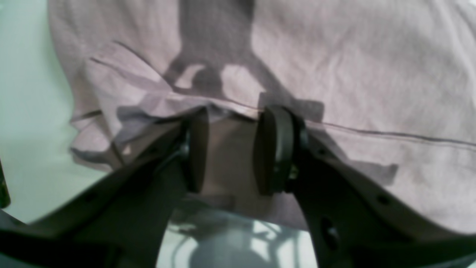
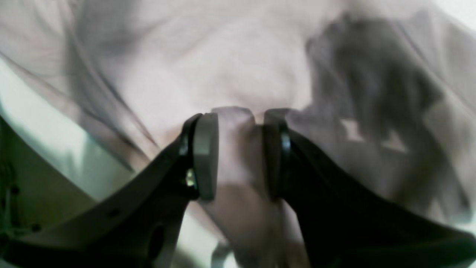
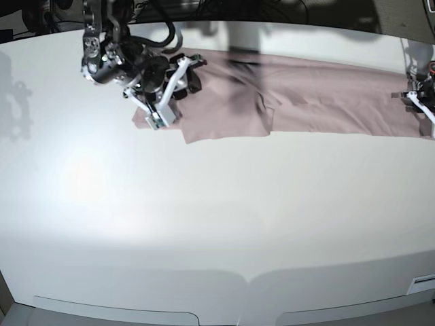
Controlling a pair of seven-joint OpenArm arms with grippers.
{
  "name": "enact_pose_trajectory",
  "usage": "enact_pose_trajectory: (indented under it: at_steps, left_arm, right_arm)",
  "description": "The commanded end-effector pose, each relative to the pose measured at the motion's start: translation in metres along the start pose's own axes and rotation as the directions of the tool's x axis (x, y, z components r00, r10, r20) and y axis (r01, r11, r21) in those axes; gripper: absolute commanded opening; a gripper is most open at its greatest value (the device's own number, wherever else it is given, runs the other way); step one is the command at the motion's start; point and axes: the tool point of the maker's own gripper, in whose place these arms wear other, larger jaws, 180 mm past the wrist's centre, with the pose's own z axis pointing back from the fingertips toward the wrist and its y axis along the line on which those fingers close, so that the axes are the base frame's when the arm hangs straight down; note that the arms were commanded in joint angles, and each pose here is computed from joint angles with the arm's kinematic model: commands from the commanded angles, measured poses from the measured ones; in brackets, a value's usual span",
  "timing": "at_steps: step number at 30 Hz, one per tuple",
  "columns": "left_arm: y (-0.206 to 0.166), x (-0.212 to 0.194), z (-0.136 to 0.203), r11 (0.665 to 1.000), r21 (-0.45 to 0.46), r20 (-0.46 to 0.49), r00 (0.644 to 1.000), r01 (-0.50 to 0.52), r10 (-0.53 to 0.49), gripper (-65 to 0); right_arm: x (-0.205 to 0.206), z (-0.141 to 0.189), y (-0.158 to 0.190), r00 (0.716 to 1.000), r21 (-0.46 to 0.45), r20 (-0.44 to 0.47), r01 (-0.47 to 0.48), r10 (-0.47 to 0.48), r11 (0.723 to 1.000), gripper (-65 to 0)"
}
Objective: Fold the T-shirt properly
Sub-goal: 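Lower the folded hem onto the shirt and release both grippers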
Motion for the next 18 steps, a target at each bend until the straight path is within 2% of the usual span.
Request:
enact_pose_trajectory:
  at_steps: [1, 6, 12, 18]
  left_arm:
    - [0.006, 0.002, 0.001, 1.000, 0.014, 0.002, 1.000, -0.001, 0.001, -40.7]
    - [0.005, -0.017, -0.010, 0.999, 0.008, -0.040, 0.999, -0.034, 0.034, -40.7]
    - [-0.006, -0.027, -0.021, 0.997, -0.019, -0.059, 0.995, -0.076, 0.075, -40.7]
    - [-0.036, -0.019, -0.027, 0.986, -0.090, -0.045, 0.990, -0.140, 0.136, -40.7]
  right_arm:
    - [0.003, -0.002, -0.006, 1.000, -0.019, -0.010, -0.026, 0.026, 0.999, -43.8]
    - [-0.001, -0.013, -0.028, 0.998, -0.066, -0.065, -0.007, 0.003, 0.998, -43.8]
    - [0.013, -0.004, -0.053, 0.999, -0.123, -0.035, 0.016, -0.020, 0.992, -43.8]
    - [0.024, 0.022, -0.100, 0.996, -0.244, 0.029, 0.088, -0.084, 0.966, -43.8]
